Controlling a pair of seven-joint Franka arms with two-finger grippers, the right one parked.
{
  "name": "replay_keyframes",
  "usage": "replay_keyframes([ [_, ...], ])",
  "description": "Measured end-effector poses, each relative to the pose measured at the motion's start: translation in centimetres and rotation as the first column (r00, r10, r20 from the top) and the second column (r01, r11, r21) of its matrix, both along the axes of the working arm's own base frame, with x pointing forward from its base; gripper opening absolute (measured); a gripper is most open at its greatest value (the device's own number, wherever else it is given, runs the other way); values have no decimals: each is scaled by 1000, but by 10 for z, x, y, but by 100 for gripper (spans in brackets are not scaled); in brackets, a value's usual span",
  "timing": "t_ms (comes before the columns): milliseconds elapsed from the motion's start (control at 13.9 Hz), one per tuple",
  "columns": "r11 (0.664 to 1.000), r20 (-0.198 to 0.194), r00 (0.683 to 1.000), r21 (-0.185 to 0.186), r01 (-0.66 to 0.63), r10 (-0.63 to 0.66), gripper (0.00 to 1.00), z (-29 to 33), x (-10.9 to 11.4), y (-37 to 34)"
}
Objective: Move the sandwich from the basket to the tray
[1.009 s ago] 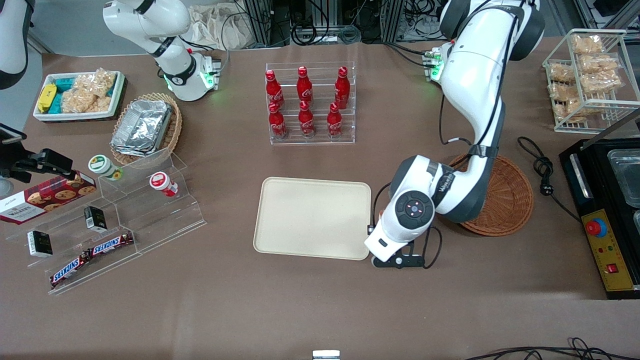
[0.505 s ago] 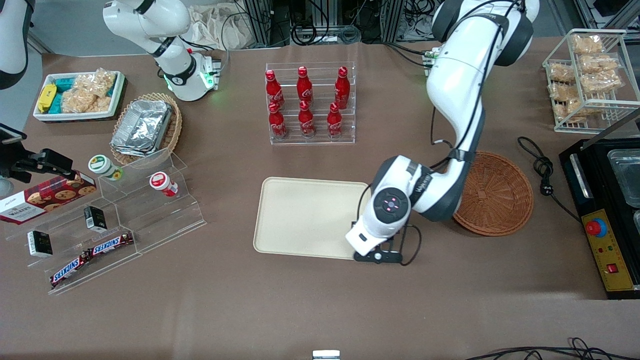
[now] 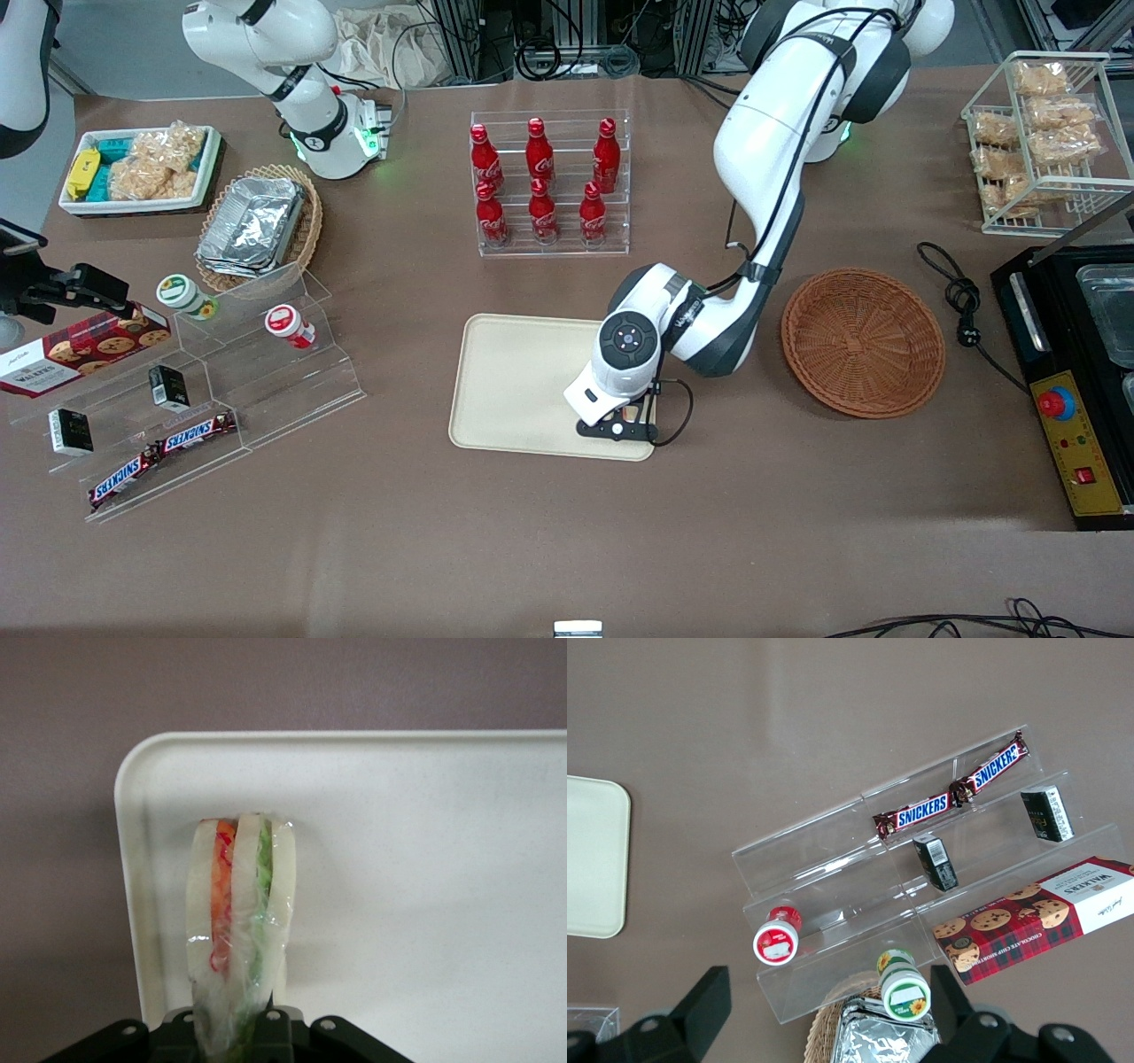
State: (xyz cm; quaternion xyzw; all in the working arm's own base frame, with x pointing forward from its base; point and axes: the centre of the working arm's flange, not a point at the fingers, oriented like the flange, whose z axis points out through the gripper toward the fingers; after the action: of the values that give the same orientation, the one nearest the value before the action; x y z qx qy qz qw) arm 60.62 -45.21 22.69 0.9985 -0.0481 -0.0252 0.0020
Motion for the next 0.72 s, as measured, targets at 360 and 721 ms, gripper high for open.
replay_keyframes([
  [360, 1000, 37, 999, -24, 8, -7, 65, 30, 1, -7],
  [721, 999, 71, 997, -28, -34, 36, 100, 108, 14, 20],
])
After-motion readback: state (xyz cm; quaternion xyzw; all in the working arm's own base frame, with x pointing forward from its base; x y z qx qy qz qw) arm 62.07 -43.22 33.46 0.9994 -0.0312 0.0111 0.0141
